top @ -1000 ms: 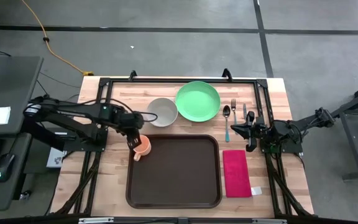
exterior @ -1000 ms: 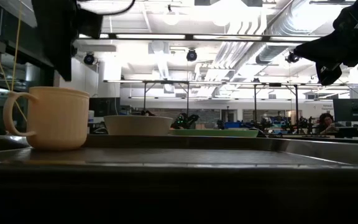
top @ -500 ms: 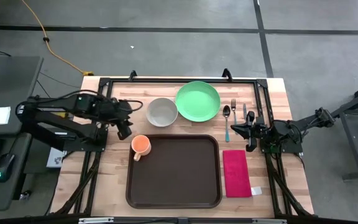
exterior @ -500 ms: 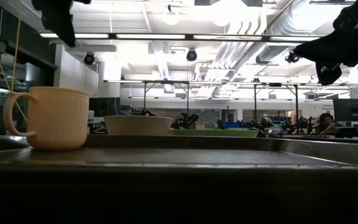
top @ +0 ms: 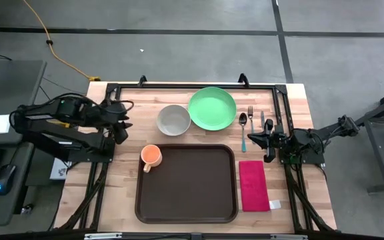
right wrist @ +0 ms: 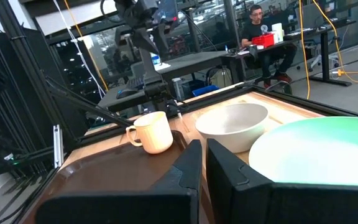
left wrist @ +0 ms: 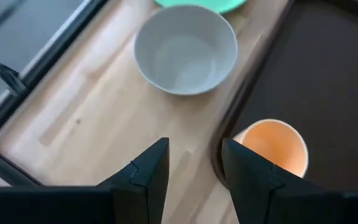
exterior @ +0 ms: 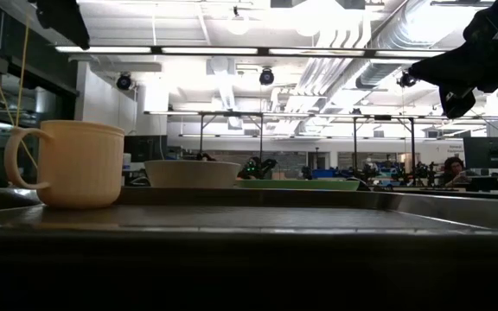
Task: Set up tray
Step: Put the green plate to the middle of the orange cup on the serving tray
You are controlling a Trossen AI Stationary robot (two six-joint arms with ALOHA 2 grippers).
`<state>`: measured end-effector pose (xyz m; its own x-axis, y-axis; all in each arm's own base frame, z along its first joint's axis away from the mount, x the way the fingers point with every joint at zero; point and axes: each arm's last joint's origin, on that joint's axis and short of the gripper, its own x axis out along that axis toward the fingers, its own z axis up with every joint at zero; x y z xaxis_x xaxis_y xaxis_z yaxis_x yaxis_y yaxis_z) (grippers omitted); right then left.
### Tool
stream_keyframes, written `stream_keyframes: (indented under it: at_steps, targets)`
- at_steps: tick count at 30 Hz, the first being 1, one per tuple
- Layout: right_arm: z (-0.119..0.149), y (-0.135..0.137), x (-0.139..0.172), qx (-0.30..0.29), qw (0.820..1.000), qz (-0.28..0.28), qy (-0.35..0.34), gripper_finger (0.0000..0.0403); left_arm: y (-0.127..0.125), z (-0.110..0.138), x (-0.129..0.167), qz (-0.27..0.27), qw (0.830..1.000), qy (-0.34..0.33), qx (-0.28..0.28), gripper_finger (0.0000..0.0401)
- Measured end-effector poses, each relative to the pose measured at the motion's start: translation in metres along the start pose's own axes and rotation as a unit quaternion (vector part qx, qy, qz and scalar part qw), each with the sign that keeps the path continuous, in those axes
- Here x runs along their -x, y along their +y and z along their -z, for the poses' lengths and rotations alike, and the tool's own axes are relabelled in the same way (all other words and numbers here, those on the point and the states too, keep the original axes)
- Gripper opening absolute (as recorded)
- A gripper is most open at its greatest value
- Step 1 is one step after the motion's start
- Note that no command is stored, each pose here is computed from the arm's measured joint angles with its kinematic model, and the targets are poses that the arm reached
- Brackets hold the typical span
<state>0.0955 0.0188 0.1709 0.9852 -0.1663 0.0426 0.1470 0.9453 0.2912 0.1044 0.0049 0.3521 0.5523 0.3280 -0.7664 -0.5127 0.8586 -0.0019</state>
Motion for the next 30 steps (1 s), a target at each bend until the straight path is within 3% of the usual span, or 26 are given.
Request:
stream_keyframes:
  at_steps: [19,30]
  targets:
    - [0.000,0.000,0.000,0.000,1.000,0.000,0.000,0.0000,0.025,0.015,0.027,-0.060,0.992,-0.095,-0.055,0.0179]
    - [0.000,0.000,0.000,0.000,1.000,0.003,-0.001,0.0000,0.037,0.025,0.041,-0.052,0.985,-0.135,-0.091,0.0179]
